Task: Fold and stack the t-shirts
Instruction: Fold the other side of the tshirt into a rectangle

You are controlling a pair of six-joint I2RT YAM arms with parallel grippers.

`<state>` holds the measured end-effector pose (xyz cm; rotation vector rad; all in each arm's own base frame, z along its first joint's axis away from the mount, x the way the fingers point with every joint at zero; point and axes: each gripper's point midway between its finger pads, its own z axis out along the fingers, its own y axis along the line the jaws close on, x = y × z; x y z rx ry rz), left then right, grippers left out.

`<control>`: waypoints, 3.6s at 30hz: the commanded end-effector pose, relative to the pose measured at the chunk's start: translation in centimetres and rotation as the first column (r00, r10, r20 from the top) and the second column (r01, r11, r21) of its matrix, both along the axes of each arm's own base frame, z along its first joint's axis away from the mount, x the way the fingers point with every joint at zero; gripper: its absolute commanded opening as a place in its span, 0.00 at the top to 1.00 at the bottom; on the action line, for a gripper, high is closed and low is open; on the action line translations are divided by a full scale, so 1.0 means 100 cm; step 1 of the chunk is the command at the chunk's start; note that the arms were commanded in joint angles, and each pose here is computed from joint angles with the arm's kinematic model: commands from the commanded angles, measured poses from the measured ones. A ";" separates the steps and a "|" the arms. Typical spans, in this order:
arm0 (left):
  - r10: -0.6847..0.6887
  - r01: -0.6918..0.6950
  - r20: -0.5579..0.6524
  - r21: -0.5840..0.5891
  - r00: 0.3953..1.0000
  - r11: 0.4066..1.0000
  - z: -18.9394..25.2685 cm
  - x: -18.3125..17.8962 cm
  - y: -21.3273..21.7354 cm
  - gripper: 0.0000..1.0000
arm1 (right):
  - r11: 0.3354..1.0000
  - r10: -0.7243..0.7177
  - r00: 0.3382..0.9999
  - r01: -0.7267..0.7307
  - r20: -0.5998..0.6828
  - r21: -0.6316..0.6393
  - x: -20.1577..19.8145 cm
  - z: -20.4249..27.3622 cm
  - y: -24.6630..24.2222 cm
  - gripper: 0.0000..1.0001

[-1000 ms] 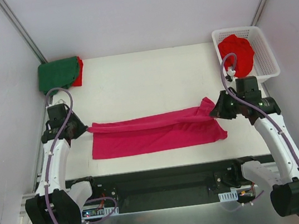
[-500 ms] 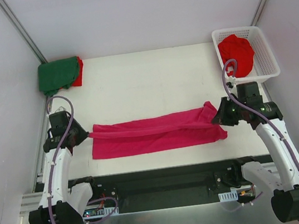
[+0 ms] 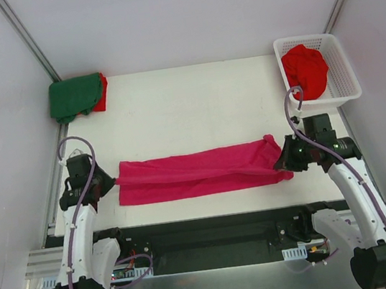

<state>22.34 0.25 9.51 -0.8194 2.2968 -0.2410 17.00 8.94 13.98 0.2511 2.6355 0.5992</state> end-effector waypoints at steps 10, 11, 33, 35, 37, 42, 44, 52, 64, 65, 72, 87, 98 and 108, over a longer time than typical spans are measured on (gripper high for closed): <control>0.116 -0.115 0.006 -0.073 0.993 0.991 -0.018 -0.017 -0.002 1.00 | 1.000 -0.004 0.999 0.003 -0.041 -0.012 -0.003 -0.007 -0.001 0.99; 0.123 -0.122 0.008 -0.075 0.992 0.990 -0.019 -0.018 -0.002 1.00 | 1.000 -0.003 0.999 0.003 -0.044 -0.012 -0.003 -0.008 -0.001 0.99; 0.215 -0.211 0.045 -0.079 0.976 0.974 -0.011 -0.023 0.005 0.45 | 1.000 0.011 0.998 -0.012 -0.065 -0.013 0.000 -0.015 0.001 0.99; 0.214 -0.209 0.060 -0.081 0.975 0.975 -0.005 -0.021 0.005 0.46 | 1.000 0.015 0.998 -0.016 -0.062 -0.012 0.000 -0.015 0.002 0.99; 0.209 -0.203 0.075 -0.088 0.975 0.975 0.000 -0.017 0.005 0.46 | 1.000 0.013 0.997 -0.014 -0.071 -0.008 -0.002 -0.018 0.002 0.99; 0.173 -0.161 0.167 -0.080 0.971 0.984 0.026 -0.002 0.005 0.48 | 1.000 0.015 0.997 -0.016 -0.079 -0.010 -0.004 -0.019 0.003 0.99; 0.169 -0.156 0.189 -0.082 0.967 0.984 0.035 0.002 0.005 0.48 | 1.000 0.013 0.996 -0.014 -0.086 -0.009 -0.005 -0.020 0.003 0.99; 0.136 -0.114 0.220 -0.110 0.966 0.987 0.053 0.017 -0.002 0.48 | 1.000 -0.014 0.990 0.012 -0.142 -0.013 -0.018 -0.029 0.002 0.99; 0.096 -0.054 0.232 -0.182 0.968 0.982 0.048 0.037 -0.015 0.47 | 0.999 -0.049 0.978 0.045 -0.204 -0.025 -0.043 -0.042 0.000 0.91; 0.097 -0.055 0.230 -0.183 0.968 0.982 0.047 0.038 -0.015 0.47 | 0.999 -0.051 0.977 0.047 -0.207 -0.024 -0.044 -0.043 0.000 0.83; 0.079 -0.035 0.230 -0.189 0.970 0.981 0.044 0.043 -0.017 0.47 | 0.997 -0.074 0.976 0.065 -0.206 -0.050 -0.044 -0.042 -0.003 0.43; -0.492 0.579 0.400 -0.128 0.773 0.805 0.073 0.064 -0.178 0.49 | 0.983 -0.174 0.983 0.170 -0.060 -0.076 -0.022 -0.025 -0.013 0.42; -0.859 0.929 0.377 -0.011 0.348 0.371 0.051 0.044 -0.380 0.54 | 0.976 -0.203 0.978 0.200 -0.037 -0.086 -0.029 -0.015 -0.018 0.41; -0.949 0.983 0.270 0.031 0.164 0.179 0.005 0.006 -0.432 0.56 | 0.972 -0.218 0.975 0.213 -0.041 -0.099 -0.034 -0.016 -0.022 0.40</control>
